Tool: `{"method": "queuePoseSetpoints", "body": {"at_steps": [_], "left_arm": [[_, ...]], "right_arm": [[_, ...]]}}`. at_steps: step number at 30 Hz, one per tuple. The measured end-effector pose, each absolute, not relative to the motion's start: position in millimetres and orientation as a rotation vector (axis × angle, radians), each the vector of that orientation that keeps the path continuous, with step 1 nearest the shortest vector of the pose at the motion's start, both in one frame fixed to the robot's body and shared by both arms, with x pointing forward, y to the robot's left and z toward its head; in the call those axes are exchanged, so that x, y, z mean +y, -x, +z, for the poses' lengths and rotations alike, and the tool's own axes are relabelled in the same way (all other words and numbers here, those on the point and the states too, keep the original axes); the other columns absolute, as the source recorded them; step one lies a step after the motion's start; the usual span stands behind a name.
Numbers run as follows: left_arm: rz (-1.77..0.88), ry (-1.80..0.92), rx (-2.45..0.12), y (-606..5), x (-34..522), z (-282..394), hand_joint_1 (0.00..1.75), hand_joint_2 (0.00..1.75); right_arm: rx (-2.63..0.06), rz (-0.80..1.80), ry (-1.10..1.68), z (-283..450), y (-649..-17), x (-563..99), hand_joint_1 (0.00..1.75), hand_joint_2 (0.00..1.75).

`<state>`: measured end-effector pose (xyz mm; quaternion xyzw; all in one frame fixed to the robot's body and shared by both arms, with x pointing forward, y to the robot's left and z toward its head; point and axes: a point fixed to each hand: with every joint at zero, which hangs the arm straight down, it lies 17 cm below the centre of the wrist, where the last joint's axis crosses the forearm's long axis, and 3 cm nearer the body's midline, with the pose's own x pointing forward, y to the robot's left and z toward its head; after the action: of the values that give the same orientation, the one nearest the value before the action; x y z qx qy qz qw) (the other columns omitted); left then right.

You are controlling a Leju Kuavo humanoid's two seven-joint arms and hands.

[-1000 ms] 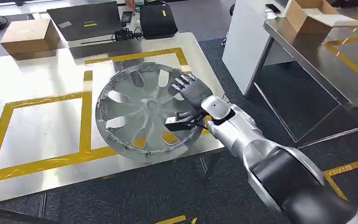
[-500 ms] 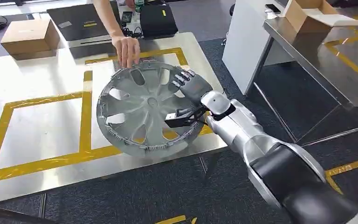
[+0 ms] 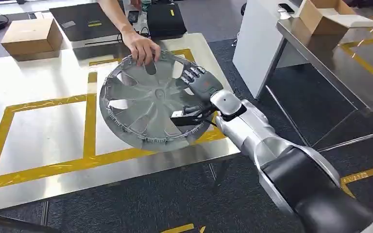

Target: Take the parts from the cabinet and place them on the table.

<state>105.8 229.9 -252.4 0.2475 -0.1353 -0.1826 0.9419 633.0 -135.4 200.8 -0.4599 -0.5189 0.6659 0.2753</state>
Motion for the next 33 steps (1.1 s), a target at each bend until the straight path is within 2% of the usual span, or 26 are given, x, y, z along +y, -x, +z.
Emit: {"method": "queuePoseSetpoints", "body": {"at_steps": [33], "left_arm": [[-0.32, -0.505, -0.258, -101.4, 232.6, -253.2, 0.0, 0.0]], "right_arm": [[-1.393, 1.784, 1.266, 209.7, -638.0, -145.1, 0.0, 0.0]]}}
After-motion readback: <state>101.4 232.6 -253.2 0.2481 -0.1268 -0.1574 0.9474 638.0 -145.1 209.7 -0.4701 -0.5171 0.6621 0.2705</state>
